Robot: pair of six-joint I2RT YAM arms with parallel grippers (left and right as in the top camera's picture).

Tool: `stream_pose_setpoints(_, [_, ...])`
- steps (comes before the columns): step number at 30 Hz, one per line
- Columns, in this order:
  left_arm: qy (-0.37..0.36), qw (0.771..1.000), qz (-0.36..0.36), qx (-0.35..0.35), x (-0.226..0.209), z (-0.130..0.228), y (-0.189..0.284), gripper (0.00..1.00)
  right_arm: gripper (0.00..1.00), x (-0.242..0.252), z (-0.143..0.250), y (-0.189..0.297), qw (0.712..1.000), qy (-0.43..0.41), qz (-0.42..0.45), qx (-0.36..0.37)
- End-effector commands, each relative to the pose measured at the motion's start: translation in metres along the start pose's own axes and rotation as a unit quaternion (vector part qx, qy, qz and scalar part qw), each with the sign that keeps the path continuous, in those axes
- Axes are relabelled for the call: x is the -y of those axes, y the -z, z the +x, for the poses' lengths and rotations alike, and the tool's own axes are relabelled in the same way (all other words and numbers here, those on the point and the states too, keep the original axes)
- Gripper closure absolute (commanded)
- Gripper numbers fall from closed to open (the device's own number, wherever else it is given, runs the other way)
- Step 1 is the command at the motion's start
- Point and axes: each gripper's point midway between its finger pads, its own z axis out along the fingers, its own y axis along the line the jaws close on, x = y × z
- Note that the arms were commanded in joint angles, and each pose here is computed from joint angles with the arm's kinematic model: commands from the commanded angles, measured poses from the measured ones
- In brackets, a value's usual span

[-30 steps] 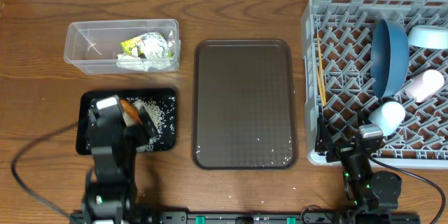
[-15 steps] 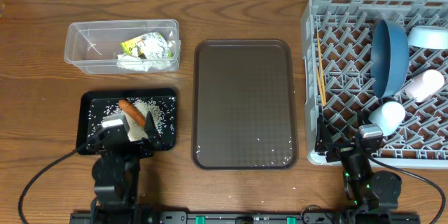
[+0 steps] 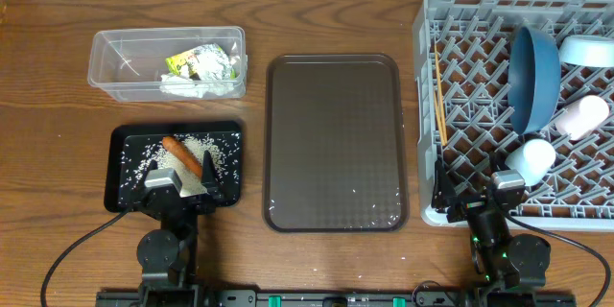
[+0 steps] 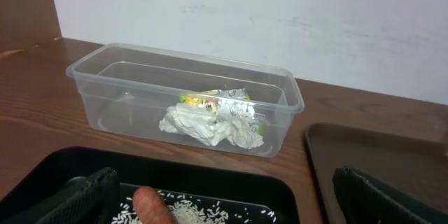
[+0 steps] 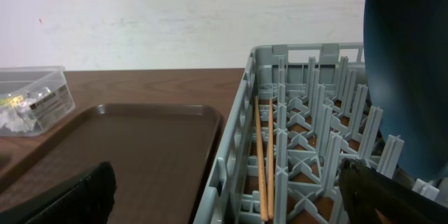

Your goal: Sort waste into correct bins and load items into the dishwasher rack

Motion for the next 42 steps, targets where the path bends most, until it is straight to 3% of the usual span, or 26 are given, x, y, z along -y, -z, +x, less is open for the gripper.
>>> stream_pose_setpoints(1, [-0.008,1.0,-0.004,-0.016,-0.002,0.0113,-0.0004,0.01,0.01,0.0023,-0.0001,0.0004,1.0,0.007,0.005,0.001])
stream_pose_setpoints(42, [-0.01,0.999,-0.004,-0.035,-0.0028,0.0205,0.0,0.01,0.01,0.0023,-0.0001,0.0004,1.0,0.007,0.005,0.001])
